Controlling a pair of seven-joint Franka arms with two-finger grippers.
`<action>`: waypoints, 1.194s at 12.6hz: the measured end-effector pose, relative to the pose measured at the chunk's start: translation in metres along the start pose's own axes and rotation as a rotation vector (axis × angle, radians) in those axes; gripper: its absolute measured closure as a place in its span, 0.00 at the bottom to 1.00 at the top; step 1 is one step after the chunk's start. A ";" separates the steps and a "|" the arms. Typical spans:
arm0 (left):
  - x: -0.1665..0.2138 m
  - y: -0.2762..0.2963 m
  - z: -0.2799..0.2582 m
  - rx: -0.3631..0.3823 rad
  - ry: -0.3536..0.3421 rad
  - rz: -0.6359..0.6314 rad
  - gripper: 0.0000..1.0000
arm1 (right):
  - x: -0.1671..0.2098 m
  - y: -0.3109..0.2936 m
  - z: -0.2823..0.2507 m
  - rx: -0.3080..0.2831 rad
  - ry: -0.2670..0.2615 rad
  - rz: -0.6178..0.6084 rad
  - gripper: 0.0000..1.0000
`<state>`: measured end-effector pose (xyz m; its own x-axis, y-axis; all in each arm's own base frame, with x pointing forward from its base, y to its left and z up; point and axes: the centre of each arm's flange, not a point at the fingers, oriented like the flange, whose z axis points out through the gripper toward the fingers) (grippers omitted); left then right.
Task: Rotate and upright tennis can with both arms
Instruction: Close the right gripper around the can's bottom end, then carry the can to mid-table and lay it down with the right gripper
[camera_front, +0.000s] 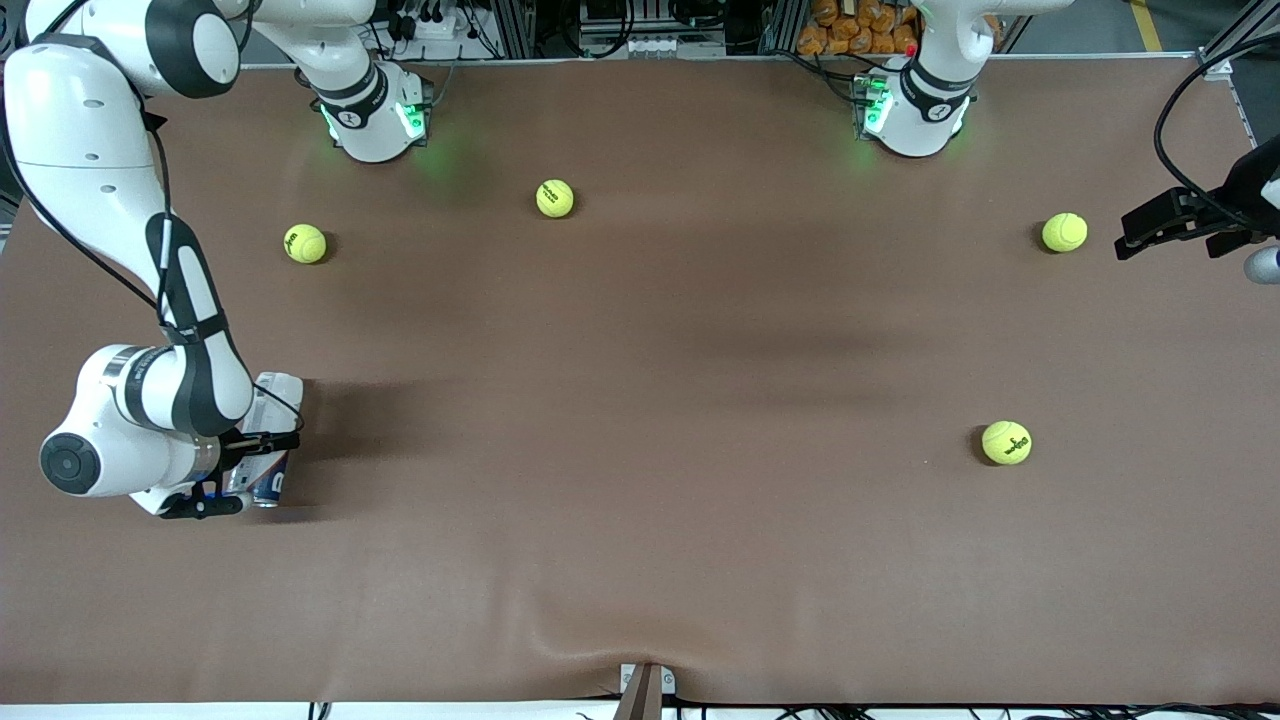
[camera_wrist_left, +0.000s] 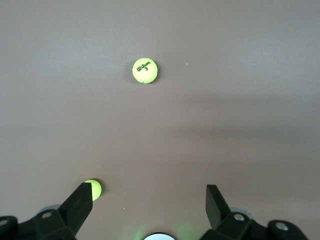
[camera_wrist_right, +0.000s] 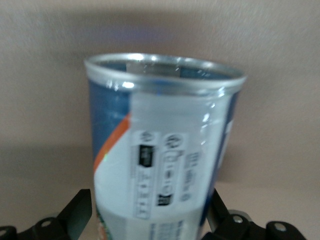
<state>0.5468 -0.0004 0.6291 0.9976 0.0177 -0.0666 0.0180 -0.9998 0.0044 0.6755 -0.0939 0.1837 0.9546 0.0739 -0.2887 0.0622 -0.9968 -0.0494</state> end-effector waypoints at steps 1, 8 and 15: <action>0.000 0.000 0.000 0.000 0.000 0.000 0.00 | -0.001 0.000 0.002 0.002 -0.007 0.000 0.00; 0.000 0.000 0.000 0.000 0.000 0.000 0.00 | -0.003 -0.002 0.003 0.007 -0.023 -0.095 0.14; 0.000 -0.002 0.000 0.000 0.000 -0.004 0.00 | -0.001 -0.008 -0.001 0.007 -0.020 -0.133 0.32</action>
<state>0.5468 0.0019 0.6291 0.9975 0.0218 -0.0666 0.0221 -0.9997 0.0044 0.6744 -0.0860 0.1852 0.9322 0.2056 -0.2978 0.1853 -0.9781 -0.0952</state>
